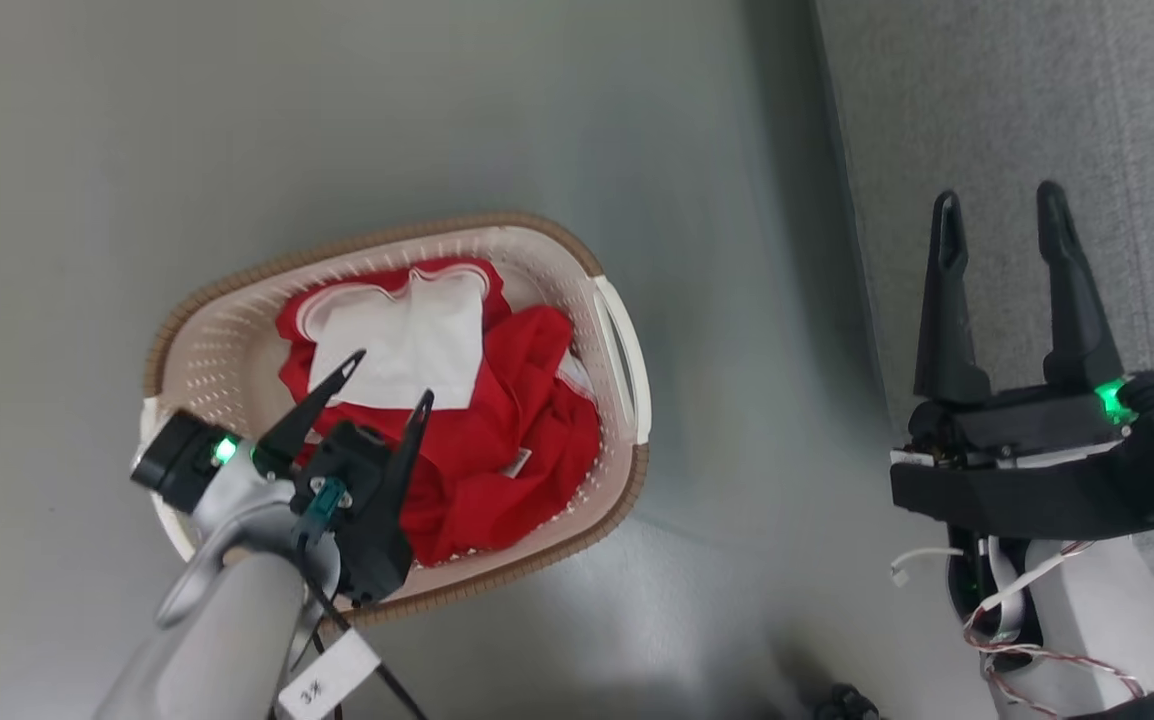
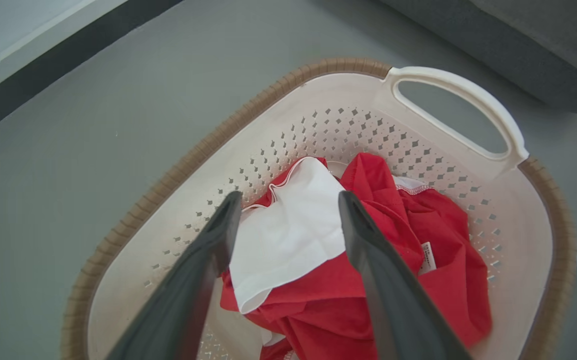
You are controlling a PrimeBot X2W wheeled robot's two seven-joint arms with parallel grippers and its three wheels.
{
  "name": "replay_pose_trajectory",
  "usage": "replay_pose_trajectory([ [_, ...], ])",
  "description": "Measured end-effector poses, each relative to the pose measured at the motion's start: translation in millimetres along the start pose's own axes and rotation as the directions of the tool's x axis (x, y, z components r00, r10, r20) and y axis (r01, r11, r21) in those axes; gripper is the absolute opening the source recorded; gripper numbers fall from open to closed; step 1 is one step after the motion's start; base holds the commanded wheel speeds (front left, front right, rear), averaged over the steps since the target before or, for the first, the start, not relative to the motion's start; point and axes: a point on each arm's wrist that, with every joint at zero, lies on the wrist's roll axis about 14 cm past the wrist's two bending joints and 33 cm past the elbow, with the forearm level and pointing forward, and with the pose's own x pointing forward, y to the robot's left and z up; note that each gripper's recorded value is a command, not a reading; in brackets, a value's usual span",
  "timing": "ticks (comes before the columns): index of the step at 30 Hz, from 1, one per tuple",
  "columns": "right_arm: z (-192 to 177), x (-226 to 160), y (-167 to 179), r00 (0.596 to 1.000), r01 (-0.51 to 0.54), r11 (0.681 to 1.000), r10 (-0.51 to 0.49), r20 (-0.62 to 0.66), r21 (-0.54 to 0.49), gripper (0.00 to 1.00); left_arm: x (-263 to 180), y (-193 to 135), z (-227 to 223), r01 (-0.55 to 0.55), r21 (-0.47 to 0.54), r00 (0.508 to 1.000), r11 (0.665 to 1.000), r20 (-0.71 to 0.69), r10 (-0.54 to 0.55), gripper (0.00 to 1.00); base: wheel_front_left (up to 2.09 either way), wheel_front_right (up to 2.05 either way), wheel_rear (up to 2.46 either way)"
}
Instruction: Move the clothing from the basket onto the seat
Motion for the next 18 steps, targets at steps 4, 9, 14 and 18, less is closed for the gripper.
replay_pose_trajectory([
  [4,-14.9,8.4,-5.6,1.0,0.012,1.0,-0.012,-0.019,-0.011,1.0,20.3,-3.2,-13.9,0.045,0.017,0.998,0.999,-0.034,-0.044,1.0,0.0,0.0,0.0],
  [9,-39.1,15.7,-9.6,0.998,0.024,1.0,-0.025,-0.061,-0.017,1.0,35.3,-7.0,-46.0,0.089,0.035,0.991,0.995,-0.105,-0.085,1.0,0.0,0.0,0.0],
  [14,-61.6,14.3,-15.6,0.993,0.037,0.999,-0.04,-0.111,-0.029,1.0,42.9,-14.2,-72.5,0.125,0.029,0.979,0.992,-0.164,-0.118,1.0,0.0,0.0,0.0],
  [18,-73.2,13.0,-17.9,0.989,0.043,0.998,-0.047,-0.139,-0.034,1.0,49.2,-12.8,-82.3,0.138,0.048,0.974,0.989,-0.187,-0.127,1.0,0.0,0.0,0.0],
])
